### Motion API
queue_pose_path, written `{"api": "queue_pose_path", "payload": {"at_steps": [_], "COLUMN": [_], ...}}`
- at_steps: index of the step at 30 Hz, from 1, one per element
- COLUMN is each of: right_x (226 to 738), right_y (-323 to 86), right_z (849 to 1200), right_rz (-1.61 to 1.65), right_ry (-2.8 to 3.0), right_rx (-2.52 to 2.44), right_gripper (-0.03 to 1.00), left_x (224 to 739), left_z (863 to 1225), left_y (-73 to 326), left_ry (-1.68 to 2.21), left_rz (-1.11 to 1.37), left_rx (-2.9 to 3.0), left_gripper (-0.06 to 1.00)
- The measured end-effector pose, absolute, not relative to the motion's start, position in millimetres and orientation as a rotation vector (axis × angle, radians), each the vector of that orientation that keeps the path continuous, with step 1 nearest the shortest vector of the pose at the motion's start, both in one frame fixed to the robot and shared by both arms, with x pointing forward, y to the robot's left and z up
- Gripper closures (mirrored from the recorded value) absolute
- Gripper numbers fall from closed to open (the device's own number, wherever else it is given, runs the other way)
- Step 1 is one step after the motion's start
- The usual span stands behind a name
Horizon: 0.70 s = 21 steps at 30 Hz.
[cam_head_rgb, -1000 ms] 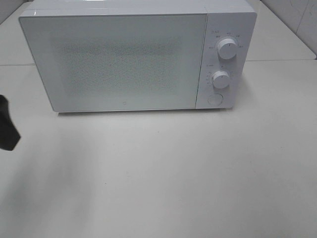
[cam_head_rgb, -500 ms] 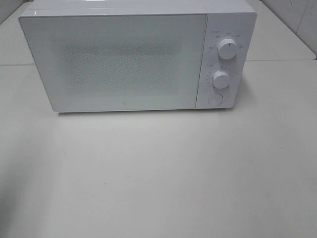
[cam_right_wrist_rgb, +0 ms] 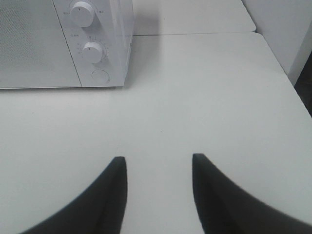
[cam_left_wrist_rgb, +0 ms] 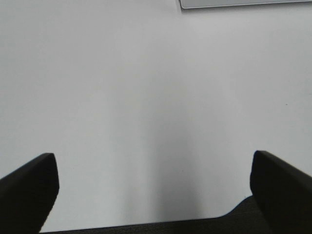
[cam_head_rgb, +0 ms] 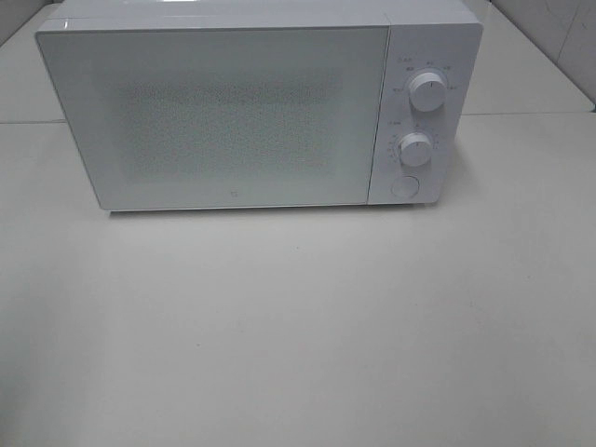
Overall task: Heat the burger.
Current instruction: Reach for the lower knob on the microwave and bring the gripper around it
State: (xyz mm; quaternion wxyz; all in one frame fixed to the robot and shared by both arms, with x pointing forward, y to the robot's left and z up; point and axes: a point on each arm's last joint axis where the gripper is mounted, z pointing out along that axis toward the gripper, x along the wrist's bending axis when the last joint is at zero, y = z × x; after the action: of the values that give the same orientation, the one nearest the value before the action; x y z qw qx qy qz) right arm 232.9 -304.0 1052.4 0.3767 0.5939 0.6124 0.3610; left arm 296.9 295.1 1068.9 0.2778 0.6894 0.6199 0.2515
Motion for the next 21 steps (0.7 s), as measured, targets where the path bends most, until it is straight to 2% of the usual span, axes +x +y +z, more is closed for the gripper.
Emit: {"api": "queue_pose_path", "payload": {"at_steps": [7, 21], "right_x": [232.9, 232.9], "right_y": [-304.0, -304.0], "right_z": [1052.4, 1052.4], "right_rz": [0.923, 0.923], "right_ry": [1.566, 1.566], "right_rx": [1.519, 1.519], "right_gripper": [0.52, 0.52], "left_x": [284.3, 238.6], "left_z": [1054.1, 1058.0], "left_y": [294.2, 297.6], "left_ry": [1.67, 1.495], "left_rz": [0.662, 0.889], "left_rx": [1.812, 1.634], "left_gripper": [-0.04, -0.04]}}
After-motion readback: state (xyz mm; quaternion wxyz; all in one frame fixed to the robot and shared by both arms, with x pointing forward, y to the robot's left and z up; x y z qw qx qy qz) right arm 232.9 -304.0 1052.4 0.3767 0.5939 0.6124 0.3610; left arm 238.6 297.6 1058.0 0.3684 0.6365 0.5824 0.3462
